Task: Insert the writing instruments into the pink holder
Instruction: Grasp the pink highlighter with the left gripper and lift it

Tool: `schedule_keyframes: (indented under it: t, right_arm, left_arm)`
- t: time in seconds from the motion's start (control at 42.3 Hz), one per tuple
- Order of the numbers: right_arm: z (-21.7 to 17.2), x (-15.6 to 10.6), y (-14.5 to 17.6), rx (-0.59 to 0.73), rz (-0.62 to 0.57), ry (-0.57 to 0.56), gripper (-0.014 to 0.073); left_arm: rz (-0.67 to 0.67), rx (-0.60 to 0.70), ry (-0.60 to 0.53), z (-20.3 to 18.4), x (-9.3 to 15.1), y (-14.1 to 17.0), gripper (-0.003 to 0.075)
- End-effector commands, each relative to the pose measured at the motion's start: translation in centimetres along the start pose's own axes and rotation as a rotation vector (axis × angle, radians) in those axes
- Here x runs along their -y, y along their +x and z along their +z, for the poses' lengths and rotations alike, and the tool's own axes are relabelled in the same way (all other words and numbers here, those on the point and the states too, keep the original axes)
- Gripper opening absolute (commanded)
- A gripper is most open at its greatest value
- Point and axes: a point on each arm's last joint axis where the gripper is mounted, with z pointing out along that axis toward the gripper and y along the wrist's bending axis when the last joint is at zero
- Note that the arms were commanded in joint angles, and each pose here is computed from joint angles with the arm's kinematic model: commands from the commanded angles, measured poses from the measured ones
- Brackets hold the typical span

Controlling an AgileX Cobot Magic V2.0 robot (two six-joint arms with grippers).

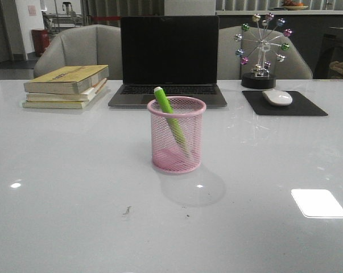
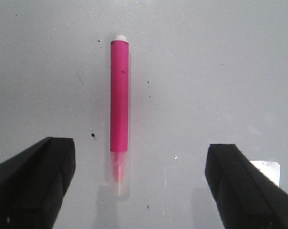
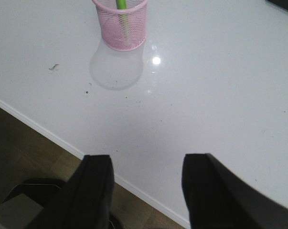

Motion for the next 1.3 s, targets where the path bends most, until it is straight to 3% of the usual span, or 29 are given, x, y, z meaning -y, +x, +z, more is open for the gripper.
schedule_keyframes:
  t: [0.0,0.283,0.78,0.945,1.276]
  right_arm:
    - [-0.7,0.2,-1.1,0.094,-0.003,0.015,0.0445]
    - [-0.7,0.2,-1.1,0.094,-0.003,0.015,0.0445]
    - [-0.7,0.2,-1.1,0.094,-0.003,0.015,0.0445]
    - [-0.7,0.2,-1.1,0.094,-0.003,0.015,0.0445]
    - [-0.7,0.2,-1.1,0.094,-0.003,0.015,0.0445]
  left_arm:
    - [-0.021,0.061,-0.007,-0.4,-0.6,-2.2,0.0603]
    - [-0.044,0.002,-0.007,3.3,-2.0,-4.4,0.0603]
    - [-0.036,-0.060,0.032,6.7,-1.8,-6.3,0.0573]
    - [-0.037,-0.064,0.033,6.8,-1.8,-6.2,0.0476]
    - [-0.025,-0.082,0.022,6.8,-1.9,-6.1,0.0158]
